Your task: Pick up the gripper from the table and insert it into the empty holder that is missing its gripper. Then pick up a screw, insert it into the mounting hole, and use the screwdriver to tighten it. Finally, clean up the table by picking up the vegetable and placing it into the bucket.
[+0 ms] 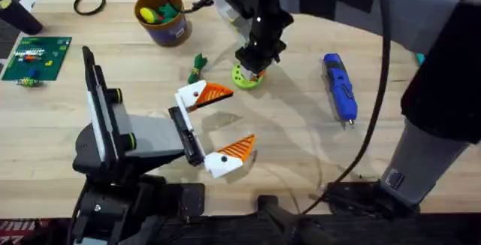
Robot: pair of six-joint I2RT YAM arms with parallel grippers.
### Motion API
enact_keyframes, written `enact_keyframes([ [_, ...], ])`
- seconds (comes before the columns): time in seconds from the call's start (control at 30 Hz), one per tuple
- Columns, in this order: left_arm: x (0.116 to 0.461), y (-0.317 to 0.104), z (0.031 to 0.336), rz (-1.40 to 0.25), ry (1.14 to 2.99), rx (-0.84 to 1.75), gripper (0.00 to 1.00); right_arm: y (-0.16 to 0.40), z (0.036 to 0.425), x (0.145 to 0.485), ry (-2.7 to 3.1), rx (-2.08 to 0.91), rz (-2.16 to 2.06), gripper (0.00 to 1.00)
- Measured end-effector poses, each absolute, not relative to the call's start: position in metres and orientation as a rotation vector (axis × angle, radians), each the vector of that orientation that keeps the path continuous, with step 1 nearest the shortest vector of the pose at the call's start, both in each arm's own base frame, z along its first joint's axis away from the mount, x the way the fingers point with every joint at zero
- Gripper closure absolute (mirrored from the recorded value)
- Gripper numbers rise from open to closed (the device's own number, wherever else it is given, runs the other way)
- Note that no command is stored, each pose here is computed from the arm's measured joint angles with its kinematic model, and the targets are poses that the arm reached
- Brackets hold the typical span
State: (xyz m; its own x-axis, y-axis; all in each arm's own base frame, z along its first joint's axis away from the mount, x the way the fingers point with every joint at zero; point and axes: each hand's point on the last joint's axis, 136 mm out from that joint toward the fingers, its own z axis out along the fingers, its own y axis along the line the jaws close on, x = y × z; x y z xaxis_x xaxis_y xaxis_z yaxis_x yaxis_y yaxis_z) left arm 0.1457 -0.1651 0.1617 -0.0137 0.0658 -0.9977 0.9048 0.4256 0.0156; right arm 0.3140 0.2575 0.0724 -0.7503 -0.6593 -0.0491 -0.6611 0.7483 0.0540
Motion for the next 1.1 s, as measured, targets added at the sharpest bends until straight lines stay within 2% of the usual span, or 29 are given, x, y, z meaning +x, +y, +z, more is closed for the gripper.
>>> enact_keyframes([
  [0.53,0.146,-0.165,0.162,-0.845,1.433,0.925,0.014,0.266,0.165,0.325,2.831,-1.083,0.141,0.992],
  [0.77,0.146,-0.165,0.162,-0.845,1.433,0.925,0.014,0.263,0.214,0.321,2.778,-1.083,0.158,0.992],
  [1.1,0.146,-0.165,0.162,-0.845,1.433,0.925,0.014,0.255,0.258,0.305,2.701,-1.093,0.183,0.992],
])
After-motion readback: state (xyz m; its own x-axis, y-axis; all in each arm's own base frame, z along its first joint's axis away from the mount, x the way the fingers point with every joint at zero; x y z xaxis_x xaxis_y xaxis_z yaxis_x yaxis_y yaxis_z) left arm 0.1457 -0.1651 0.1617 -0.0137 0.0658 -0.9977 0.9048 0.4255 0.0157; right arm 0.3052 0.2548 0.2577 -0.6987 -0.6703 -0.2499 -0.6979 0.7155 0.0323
